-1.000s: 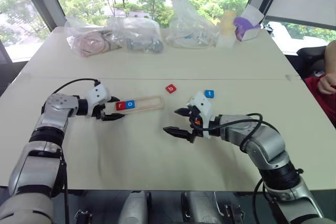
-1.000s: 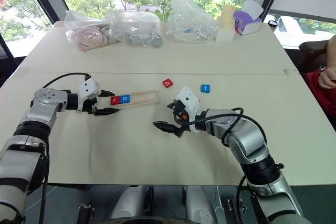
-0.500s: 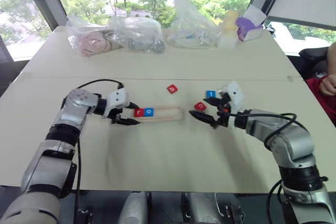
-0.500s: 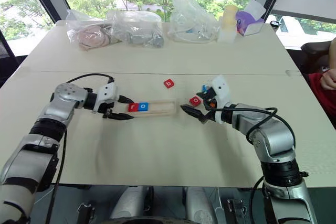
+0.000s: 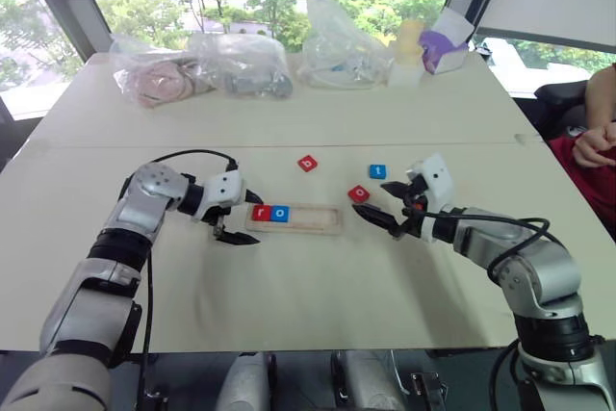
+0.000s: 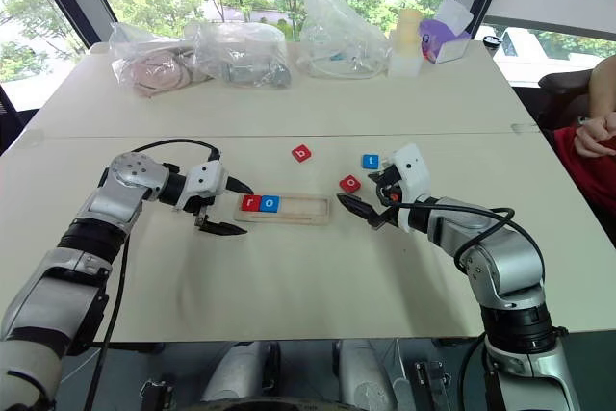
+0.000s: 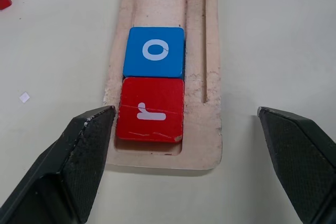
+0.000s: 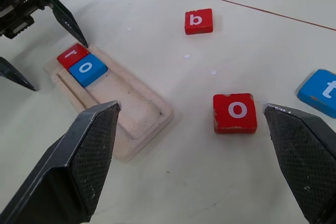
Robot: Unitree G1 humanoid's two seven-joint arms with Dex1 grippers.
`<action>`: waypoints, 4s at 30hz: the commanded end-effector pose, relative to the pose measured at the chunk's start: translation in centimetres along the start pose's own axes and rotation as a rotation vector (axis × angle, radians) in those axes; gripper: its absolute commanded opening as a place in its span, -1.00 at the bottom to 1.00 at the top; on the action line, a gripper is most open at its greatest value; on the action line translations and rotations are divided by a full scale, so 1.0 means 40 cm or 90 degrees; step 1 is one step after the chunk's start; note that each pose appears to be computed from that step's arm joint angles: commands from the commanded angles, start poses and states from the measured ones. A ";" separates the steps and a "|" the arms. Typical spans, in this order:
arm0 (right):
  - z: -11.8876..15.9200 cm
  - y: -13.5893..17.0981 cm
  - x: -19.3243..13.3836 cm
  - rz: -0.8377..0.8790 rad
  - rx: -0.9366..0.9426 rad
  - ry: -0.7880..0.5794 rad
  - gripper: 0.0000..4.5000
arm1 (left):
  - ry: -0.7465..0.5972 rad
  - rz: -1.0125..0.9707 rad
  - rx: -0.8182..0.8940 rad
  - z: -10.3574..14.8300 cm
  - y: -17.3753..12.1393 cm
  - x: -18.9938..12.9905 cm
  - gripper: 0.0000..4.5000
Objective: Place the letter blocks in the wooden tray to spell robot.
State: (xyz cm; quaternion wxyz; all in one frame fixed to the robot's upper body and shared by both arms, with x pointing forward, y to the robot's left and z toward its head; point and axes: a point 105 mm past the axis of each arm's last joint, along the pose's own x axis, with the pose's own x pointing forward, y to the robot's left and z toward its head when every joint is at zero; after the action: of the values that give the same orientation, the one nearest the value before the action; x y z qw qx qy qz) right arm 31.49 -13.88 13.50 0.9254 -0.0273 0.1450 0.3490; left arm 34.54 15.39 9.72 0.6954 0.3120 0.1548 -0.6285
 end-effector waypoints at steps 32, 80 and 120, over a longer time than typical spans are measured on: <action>0.074 0.012 0.432 -0.044 -0.073 0.028 1.00 | -0.183 0.381 -0.298 0.074 -0.060 -0.299 0.99; 0.046 -0.119 -0.104 -0.437 0.144 -0.064 0.98 | -0.209 0.125 -0.165 0.209 -0.118 -0.068 1.00; 0.066 -0.109 0.032 0.273 -0.175 -0.044 -0.49 | -0.143 0.172 -0.229 0.148 -0.162 -0.200 1.00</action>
State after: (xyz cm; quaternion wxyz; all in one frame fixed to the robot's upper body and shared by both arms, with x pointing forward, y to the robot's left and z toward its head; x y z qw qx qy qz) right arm 35.23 -19.15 10.15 0.8140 -0.1646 0.1475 0.5372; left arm 25.36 16.50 16.63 0.8142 0.1343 0.1529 -0.5437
